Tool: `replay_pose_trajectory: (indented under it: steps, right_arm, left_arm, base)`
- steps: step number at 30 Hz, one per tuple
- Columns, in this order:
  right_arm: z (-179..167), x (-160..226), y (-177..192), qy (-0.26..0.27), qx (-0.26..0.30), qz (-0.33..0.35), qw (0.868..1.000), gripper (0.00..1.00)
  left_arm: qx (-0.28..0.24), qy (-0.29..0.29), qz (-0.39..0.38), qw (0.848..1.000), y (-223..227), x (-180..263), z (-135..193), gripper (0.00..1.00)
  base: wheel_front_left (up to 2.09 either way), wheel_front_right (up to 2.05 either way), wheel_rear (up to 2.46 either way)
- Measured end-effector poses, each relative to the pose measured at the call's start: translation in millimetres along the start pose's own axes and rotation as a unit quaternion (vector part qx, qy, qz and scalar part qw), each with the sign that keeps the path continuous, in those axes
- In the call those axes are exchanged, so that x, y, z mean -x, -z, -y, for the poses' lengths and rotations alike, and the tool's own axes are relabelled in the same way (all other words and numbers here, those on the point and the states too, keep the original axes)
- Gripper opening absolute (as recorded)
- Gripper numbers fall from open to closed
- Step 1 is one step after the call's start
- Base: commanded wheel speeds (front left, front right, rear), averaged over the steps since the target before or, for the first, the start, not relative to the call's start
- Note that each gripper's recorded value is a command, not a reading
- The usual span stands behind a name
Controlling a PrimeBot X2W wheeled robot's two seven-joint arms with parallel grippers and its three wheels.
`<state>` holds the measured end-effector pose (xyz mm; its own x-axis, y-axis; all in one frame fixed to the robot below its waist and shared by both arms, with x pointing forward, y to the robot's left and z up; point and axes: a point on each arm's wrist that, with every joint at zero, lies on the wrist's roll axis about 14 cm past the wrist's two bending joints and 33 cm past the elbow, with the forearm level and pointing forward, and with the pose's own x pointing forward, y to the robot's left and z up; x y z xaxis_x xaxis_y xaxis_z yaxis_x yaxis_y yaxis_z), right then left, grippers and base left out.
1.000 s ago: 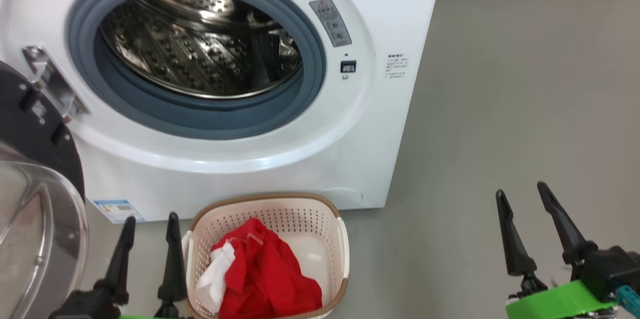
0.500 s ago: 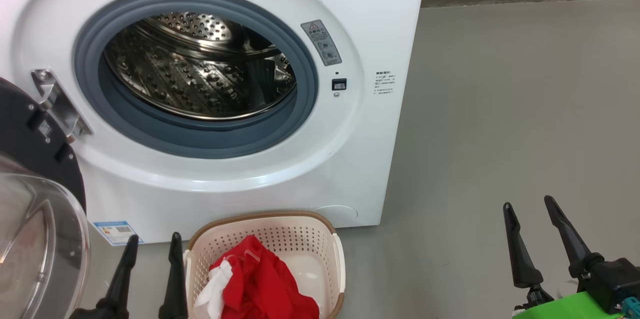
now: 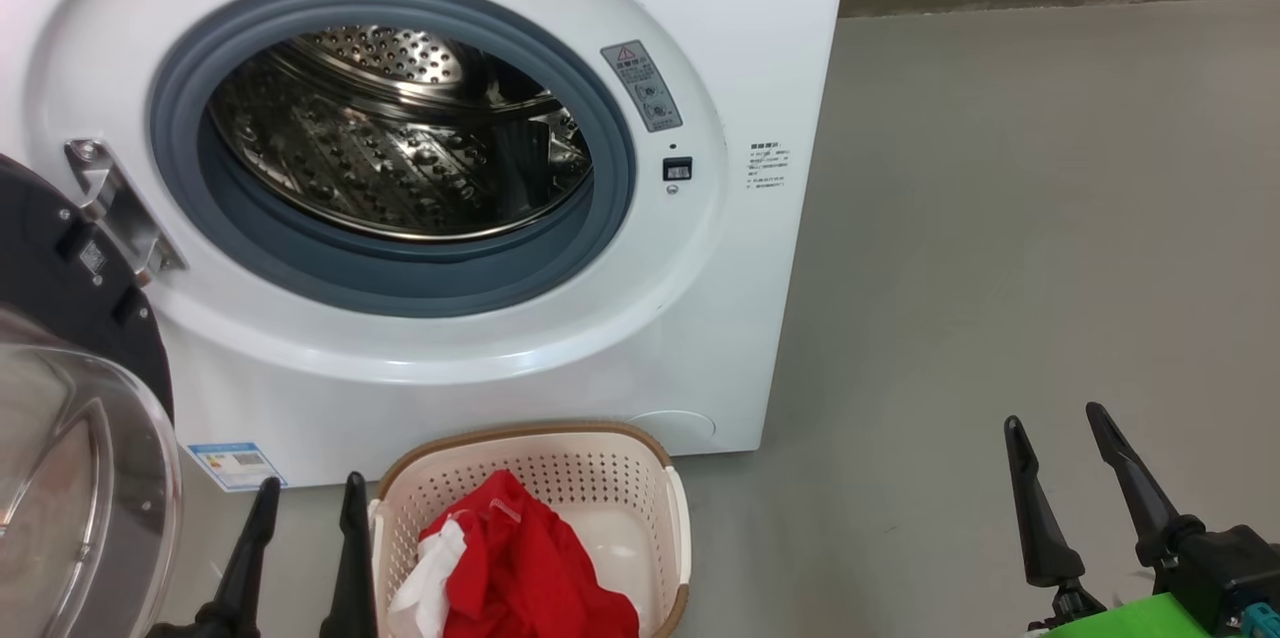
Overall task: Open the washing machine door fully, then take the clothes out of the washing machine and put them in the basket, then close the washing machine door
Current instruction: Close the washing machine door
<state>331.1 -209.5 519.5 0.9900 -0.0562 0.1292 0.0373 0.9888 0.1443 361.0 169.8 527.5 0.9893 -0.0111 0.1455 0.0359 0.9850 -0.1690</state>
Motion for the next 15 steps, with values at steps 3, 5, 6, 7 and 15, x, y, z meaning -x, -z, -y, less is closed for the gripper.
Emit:
replay_pose_trajectory:
  steps: [3,5,6,7,15]
  right_arm:
    - [-0.4,0.0,-0.6,-0.001,0.0,0.001,1.0,1.0]
    - [-0.6,-0.2,-0.6,-0.001,0.0,0.001,1.0,1.0]
    - [-0.8,-0.3,-0.4,-0.001,0.0,0.001,1.0,1.0]
    - [-1.0,-0.4,-0.3,-0.002,0.0,0.001,1.0,1.0]
    - [-2.3,-1.6,1.6,-0.004,-0.001,-0.002,1.0,1.0]
  left_arm:
    - [0.0,0.0,0.001,1.0,-0.9,0.4,-0.1,1.0]
    - [-0.001,-0.001,0.001,1.0,-0.9,0.5,-0.3,1.0]
    - [-0.003,0.0,0.001,1.0,-0.8,0.6,-0.4,1.0]
    - [-0.004,0.0,0.001,1.0,-0.8,0.6,-0.4,1.0]
    - [-0.005,-0.002,-0.001,1.0,0.3,1.1,-1.9,1.0]
  base:
    - [-0.91,0.77,0.14]
    - [-1.21,1.14,0.07]
    - [-1.38,1.38,0.0]
    - [-1.52,1.52,0.0]
    - [-1.96,1.95,0.01]
